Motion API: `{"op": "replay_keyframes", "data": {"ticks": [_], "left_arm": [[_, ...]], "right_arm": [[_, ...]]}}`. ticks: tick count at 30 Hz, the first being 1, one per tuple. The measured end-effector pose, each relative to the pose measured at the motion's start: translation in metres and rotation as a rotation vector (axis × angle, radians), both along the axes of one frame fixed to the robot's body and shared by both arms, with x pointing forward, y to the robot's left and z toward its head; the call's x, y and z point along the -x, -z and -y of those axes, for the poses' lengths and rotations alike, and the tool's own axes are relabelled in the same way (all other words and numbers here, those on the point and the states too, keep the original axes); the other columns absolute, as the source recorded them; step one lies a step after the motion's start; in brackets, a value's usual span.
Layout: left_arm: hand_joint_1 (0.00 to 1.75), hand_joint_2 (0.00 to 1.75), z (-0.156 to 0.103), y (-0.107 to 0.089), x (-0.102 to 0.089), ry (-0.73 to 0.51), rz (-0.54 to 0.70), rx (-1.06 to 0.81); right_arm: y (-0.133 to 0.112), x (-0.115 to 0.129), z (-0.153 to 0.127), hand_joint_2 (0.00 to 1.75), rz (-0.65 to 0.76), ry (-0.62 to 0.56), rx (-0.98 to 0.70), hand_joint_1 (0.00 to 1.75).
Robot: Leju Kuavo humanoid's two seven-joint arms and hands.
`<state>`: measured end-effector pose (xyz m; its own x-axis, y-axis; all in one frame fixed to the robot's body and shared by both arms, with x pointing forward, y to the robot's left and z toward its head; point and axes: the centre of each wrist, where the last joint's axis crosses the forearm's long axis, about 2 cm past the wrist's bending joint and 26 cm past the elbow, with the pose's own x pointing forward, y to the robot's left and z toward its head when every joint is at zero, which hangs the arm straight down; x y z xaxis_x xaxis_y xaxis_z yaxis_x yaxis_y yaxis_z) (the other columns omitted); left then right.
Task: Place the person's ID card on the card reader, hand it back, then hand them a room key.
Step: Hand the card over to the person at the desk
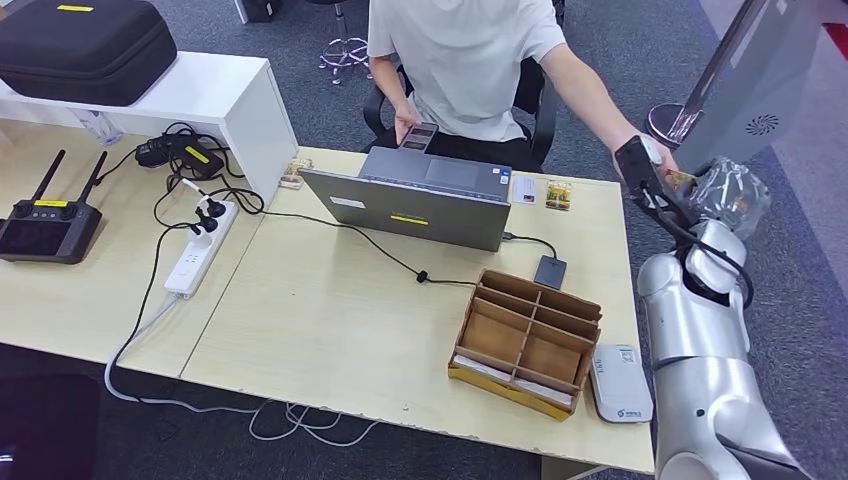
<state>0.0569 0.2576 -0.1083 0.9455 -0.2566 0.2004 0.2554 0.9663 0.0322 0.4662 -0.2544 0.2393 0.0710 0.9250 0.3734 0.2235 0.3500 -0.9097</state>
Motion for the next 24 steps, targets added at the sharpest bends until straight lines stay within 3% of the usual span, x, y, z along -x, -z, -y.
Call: {"op": "replay_keyframes", "data": {"ticks": [16,20,24], "left_arm": [[0.0,1.75,-0.001,0.0,0.0,0.001,0.016,-0.012],[0.0,1.75,-0.001,0.0,0.0,-0.009,0.016,-0.009],[0.0,1.75,-0.001,0.0,0.001,-0.02,0.012,-0.005]], "right_arm": [[0.011,0.003,0.024,1.75,-0.021,0.056,-0.007,0.0],[0.022,0.008,0.05,1.75,-0.026,0.119,-0.033,0.0],[0.05,0.024,0.096,1.75,-0.045,0.221,-0.092,0.0]]}}
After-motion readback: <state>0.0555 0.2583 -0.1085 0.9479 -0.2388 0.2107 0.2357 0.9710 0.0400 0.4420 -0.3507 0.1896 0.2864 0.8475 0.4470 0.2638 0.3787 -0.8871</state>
